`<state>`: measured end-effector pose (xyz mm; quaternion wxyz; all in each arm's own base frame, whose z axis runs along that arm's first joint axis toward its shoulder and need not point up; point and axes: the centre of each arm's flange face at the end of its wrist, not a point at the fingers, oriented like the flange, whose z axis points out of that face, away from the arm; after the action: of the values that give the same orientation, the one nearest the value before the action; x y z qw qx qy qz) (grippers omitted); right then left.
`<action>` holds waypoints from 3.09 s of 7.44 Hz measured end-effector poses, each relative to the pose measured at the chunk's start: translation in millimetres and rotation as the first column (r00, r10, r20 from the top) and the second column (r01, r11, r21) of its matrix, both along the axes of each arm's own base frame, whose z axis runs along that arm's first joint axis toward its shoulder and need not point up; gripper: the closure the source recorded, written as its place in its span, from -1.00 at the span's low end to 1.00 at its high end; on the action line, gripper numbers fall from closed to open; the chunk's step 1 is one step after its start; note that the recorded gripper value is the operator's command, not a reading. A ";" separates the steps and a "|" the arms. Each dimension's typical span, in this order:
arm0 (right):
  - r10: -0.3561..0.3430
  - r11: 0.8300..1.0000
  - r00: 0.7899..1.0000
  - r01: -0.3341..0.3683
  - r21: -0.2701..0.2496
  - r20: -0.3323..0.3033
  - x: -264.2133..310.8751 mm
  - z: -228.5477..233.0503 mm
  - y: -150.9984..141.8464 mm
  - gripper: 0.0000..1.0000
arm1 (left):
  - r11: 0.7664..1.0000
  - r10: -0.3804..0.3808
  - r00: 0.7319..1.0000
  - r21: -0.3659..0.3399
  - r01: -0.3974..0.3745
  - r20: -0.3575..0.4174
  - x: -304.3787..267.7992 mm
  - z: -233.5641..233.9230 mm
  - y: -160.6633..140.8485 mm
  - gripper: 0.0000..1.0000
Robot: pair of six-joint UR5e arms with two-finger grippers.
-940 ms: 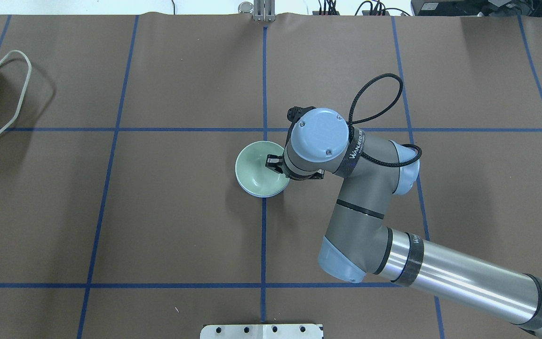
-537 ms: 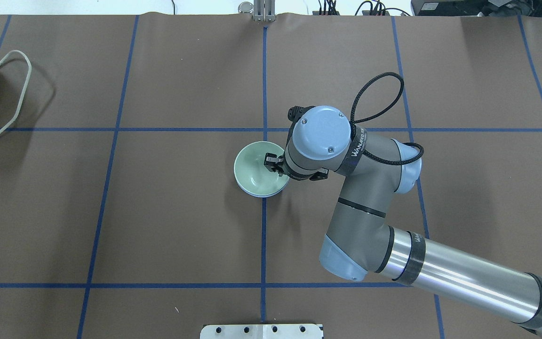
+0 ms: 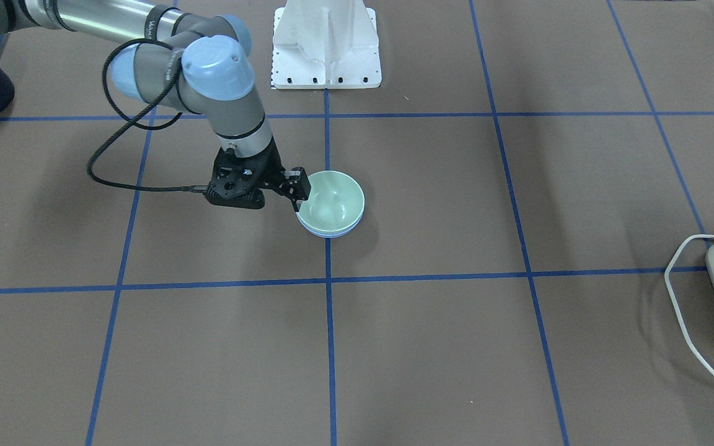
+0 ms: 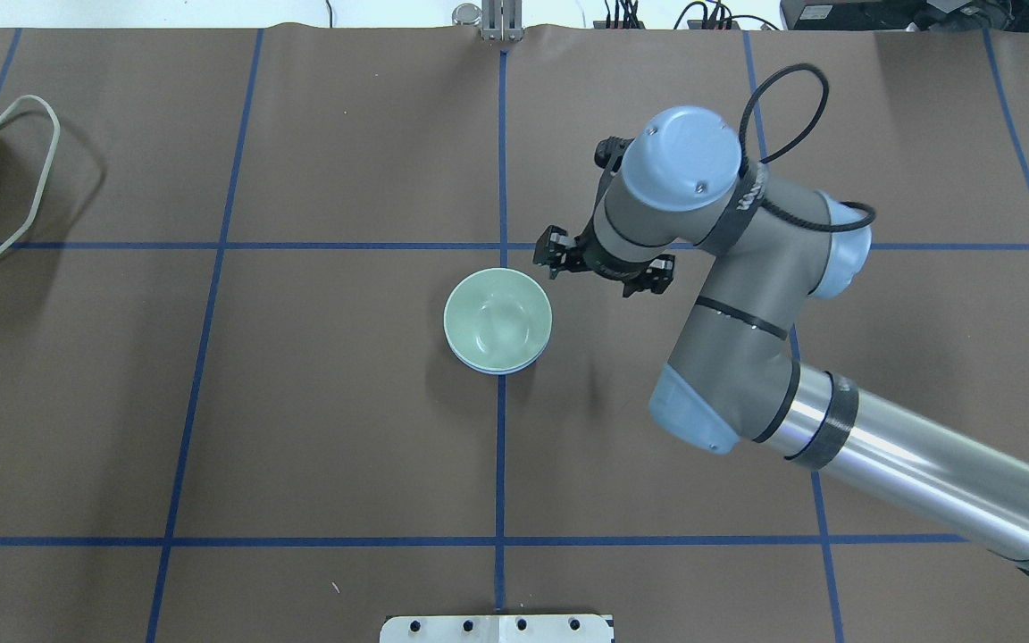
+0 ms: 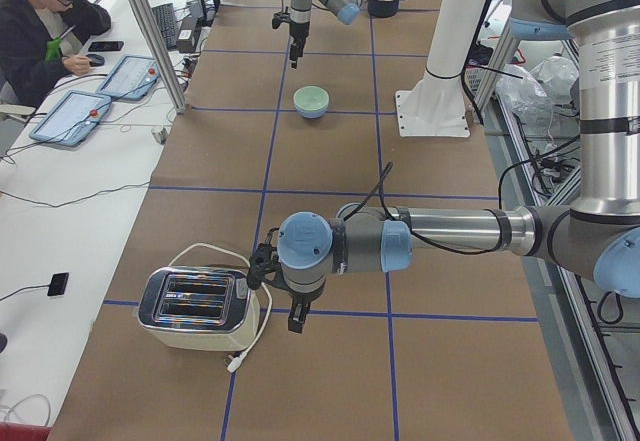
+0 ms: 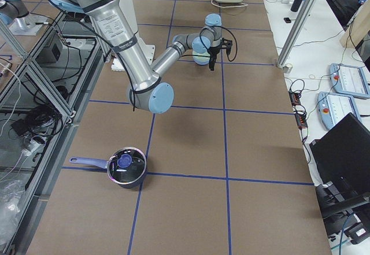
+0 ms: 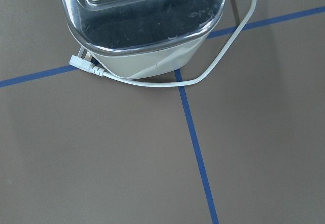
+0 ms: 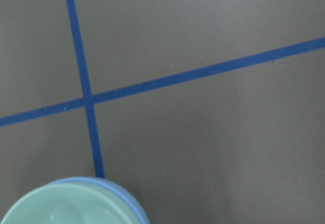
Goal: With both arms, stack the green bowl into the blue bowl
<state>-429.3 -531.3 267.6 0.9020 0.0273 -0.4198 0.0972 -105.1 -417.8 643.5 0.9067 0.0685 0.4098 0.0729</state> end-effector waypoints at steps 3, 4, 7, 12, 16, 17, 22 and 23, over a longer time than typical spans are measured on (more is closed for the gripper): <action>-0.104 0.987 0.993 0.111 0.119 -0.060 142.1 82.1 -61.1 -1.00 | 0.998 -0.067 0.998 -0.012 0.067 0.005 10.0 -8.6 -7.6 -0.98; -0.134 0.979 0.987 0.145 0.146 -0.087 190.8 118.0 -68.6 -1.00 | 0.997 -0.071 0.997 -0.007 0.071 0.006 12.9 -11.2 -10.3 -0.98; -0.218 0.957 0.963 0.243 0.160 -0.158 334.8 254.5 -36.3 -1.00 | 0.998 -0.059 0.998 0.004 0.059 0.013 20.5 -16.1 -14.2 -0.97; -0.087 0.995 0.991 0.082 -0.053 -0.098 485.5 401.4 94.7 -1.00 | 1.000 -0.024 0.997 0.004 0.023 0.075 30.8 -8.3 -13.5 -0.98; -0.107 0.994 0.967 0.109 -0.004 -0.232 509.0 404.9 100.3 -1.00 | 1.000 -0.018 0.997 -0.001 0.018 0.076 32.6 -4.1 -10.0 -0.98; -0.127 0.991 0.962 0.134 0.015 -0.241 509.5 405.7 101.9 -1.00 | 1.000 -0.018 0.997 0.001 0.018 0.076 32.6 -4.3 -8.4 -0.98; -0.142 0.988 0.962 0.151 0.020 -0.235 508.3 411.5 108.0 -1.00 | 1.000 -0.015 0.997 0.001 0.015 0.076 33.0 -2.8 -6.6 -0.98; -0.143 0.988 0.962 0.151 0.019 -0.234 508.2 412.0 108.2 -1.00 | 1.000 -0.015 0.997 -0.001 0.015 0.076 33.0 -2.1 -5.8 -0.97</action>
<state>78.9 -423.1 679.5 0.9490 0.0236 -0.3140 0.0184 -72.1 -423.6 641.5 0.9222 0.0679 0.3746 0.0685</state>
